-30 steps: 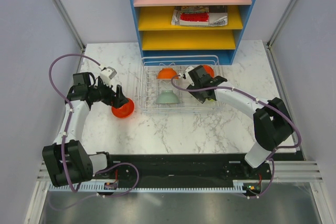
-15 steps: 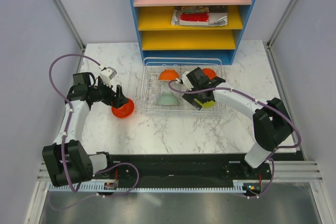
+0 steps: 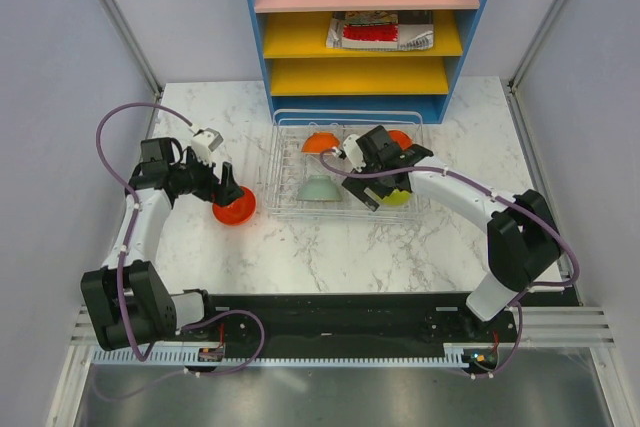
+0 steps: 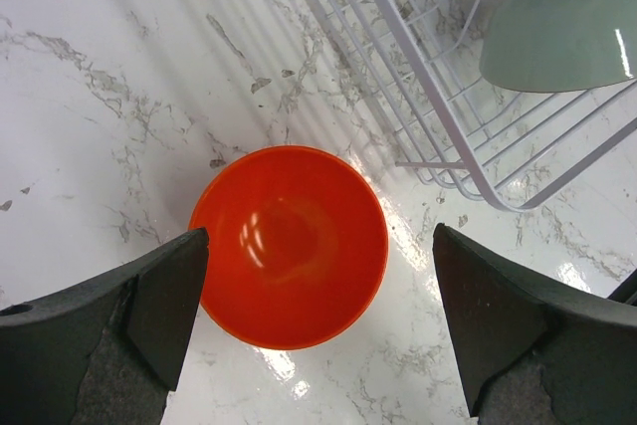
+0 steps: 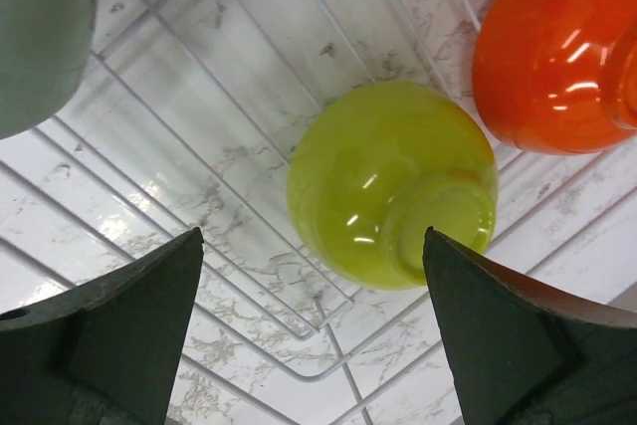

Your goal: Load the bowls into the dish rack

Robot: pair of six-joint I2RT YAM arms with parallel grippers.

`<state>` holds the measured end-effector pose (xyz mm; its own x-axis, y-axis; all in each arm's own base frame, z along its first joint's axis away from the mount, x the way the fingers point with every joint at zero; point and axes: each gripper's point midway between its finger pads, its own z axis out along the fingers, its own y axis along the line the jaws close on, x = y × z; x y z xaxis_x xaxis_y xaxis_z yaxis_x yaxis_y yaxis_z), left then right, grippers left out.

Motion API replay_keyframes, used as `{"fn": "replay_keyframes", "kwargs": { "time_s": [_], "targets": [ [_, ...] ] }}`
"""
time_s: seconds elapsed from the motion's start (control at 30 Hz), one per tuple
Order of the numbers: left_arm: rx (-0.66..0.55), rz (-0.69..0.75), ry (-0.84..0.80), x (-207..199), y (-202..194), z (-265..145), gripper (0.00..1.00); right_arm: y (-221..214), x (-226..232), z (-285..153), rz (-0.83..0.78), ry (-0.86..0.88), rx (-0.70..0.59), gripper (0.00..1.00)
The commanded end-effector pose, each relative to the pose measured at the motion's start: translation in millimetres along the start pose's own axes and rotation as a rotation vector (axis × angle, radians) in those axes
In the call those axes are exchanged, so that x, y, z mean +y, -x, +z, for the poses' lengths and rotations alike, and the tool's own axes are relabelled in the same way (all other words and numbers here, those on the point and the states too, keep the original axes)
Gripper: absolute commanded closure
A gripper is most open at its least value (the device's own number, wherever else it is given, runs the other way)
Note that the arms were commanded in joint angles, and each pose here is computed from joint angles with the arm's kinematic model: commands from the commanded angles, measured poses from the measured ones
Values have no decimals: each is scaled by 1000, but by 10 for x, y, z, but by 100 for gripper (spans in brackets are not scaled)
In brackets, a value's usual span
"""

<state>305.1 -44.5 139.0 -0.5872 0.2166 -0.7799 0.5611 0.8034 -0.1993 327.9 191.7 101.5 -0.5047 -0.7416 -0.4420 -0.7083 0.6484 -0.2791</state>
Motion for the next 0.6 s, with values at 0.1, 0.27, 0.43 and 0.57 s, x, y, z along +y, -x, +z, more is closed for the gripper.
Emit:
{"fn": "replay_keyframes", "kwargs": {
  "time_s": [0.1,0.27,0.43,0.57],
  "targets": [
    [26,60,79,204,-41,-18,0,145,-41,-114,101,127,-79,2],
    [51,67,86,257,-141,13,0,231,-156,-163,134,115,-134,2],
    [79,54,67,283,-247,82,3,460,-320,-344,161,57,-242,2],
    [108,45,57,308,-342,131,9,510,-487,-256,201,-22,-246,2]
  ]
}}
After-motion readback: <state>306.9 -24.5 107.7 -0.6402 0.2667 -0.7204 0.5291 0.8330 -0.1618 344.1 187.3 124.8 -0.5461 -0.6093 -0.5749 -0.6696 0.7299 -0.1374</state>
